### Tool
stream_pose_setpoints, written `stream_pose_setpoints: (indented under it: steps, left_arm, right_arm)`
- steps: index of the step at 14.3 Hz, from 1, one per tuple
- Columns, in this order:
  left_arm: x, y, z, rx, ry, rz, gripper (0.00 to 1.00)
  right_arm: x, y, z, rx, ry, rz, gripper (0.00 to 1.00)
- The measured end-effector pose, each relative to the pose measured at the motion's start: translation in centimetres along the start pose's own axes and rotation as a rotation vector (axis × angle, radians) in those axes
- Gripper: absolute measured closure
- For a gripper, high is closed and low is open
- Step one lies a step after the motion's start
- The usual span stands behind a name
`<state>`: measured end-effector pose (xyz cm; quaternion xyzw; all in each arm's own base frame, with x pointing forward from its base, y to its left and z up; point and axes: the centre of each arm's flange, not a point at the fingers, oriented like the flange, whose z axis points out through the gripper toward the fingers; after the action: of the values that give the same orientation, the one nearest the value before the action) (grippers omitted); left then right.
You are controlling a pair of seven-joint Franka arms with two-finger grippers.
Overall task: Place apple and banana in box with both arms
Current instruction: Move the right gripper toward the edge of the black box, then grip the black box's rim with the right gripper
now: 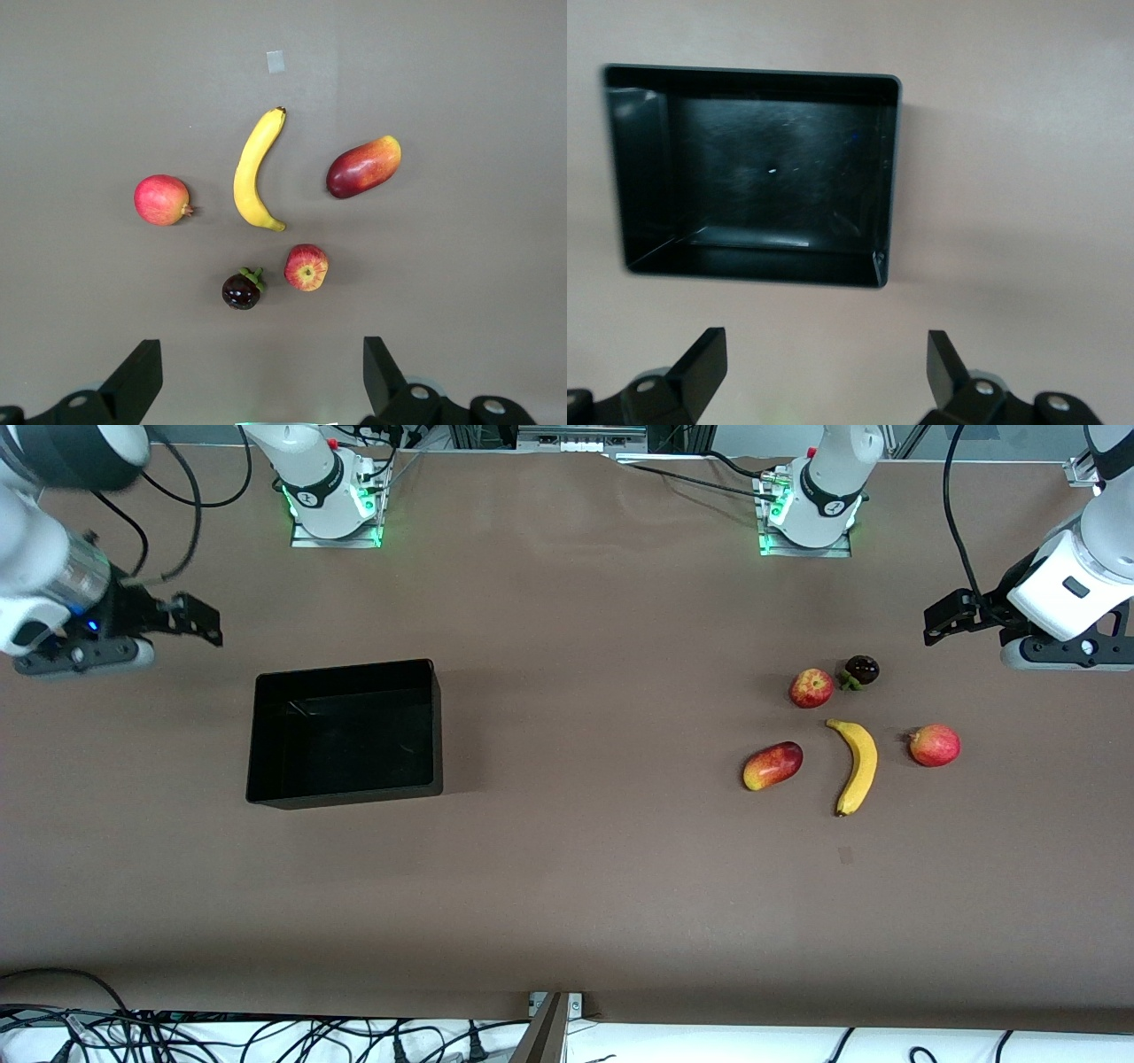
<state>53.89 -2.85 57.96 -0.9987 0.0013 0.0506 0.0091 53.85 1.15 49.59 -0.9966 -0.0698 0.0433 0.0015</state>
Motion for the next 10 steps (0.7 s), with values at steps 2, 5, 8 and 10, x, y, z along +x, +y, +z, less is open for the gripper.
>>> stream_pose_setpoints:
  steps: [2,5,8,10]
  left_arm:
    - [0.0,0.0,0.0,0.000,0.000,0.000,0.00]
    - [0.0,0.0,0.0,0.000,-0.001,0.000,0.00]
    - [0.0,0.0,0.0,0.000,0.000,0.001,0.00]
    - [0.0,0.0,0.0,0.000,0.000,0.001,0.00]
  right_arm:
    - [0.5,1.6,5.9,-0.002,0.006,0.018,0.00]
    - [1.4,2.4,13.8,-0.013,0.021,0.024,0.00]
    - [2.8,3.1,20.2,-0.033,0.040,0.008,0.00]
    - [3.5,3.7,23.5,-0.045,0.041,0.007,0.00]
